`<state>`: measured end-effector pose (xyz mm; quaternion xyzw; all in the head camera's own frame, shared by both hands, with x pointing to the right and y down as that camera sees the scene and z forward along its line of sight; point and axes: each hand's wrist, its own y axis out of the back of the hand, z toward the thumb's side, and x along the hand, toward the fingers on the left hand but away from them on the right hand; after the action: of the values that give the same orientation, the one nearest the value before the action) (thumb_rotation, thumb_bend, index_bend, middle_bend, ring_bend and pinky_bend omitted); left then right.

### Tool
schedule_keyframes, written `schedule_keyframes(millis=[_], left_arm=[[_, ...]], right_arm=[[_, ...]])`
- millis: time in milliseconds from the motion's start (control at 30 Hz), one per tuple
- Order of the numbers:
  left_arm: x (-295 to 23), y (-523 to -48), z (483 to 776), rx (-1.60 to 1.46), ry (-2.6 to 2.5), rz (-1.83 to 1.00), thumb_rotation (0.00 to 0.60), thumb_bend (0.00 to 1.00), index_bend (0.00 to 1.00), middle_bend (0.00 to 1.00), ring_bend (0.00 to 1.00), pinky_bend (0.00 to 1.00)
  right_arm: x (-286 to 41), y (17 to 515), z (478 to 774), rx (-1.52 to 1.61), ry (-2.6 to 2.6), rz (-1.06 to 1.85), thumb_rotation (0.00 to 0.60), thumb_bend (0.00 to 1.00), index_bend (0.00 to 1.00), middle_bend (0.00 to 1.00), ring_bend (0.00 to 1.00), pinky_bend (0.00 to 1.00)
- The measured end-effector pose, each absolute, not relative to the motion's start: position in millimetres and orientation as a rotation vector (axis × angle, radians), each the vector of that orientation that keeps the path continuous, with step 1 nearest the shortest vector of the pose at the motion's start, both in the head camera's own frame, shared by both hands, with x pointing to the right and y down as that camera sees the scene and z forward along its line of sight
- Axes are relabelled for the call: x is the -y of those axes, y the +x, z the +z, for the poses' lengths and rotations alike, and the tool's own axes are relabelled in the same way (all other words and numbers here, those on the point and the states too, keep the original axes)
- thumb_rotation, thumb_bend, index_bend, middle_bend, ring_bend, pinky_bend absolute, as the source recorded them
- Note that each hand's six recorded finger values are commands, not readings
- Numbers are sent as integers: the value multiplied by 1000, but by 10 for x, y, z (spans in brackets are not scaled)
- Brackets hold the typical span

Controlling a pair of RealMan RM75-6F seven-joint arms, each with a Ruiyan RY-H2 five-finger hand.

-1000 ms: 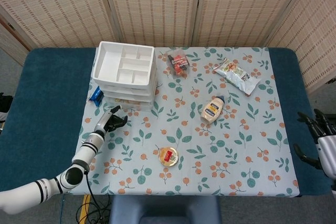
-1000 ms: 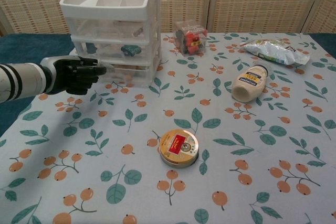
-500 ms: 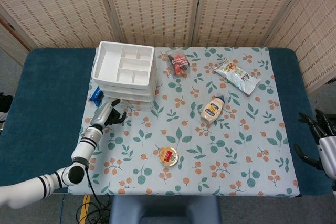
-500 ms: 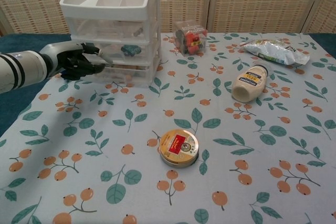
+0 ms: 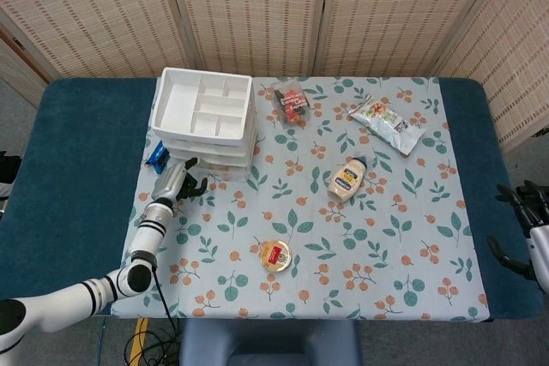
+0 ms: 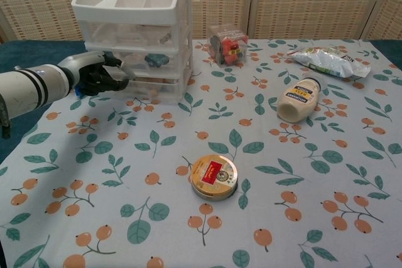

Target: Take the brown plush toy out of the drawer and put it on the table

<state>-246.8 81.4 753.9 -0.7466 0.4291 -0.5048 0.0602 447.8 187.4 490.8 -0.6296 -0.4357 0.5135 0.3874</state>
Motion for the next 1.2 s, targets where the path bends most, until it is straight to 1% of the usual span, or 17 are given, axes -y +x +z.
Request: schedule_keyframes(millis=[533, 767, 900, 1200], left_arm=[[-864, -2398, 7698, -1160, -2157, -1566, 600, 484, 322, 1000, 1000, 1000], [-867, -2385, 7732, -1127, -2125, -1569, 600, 484, 374, 1000, 1000, 1000], [-868, -2394, 7728, -1117, -2118, -1568, 600, 484, 399, 1000, 1000, 1000], [-905, -2413, 7652, -1089, -2112, -1545, 600, 484, 404, 1000, 1000, 1000]], right_arm=[[-1870, 4507, 4915, 1116, -1598, 1312, 600, 362, 91, 260, 85, 179], [-1870, 4520, 4922, 1120, -1599, 1315, 600, 362, 90, 260, 84, 179], [-1871, 4520, 4918, 1122, -1597, 1312, 600, 363, 90, 260, 85, 179], [-1872, 4512, 4911, 1123, -1597, 1307, 600, 363, 91, 261, 85, 179]])
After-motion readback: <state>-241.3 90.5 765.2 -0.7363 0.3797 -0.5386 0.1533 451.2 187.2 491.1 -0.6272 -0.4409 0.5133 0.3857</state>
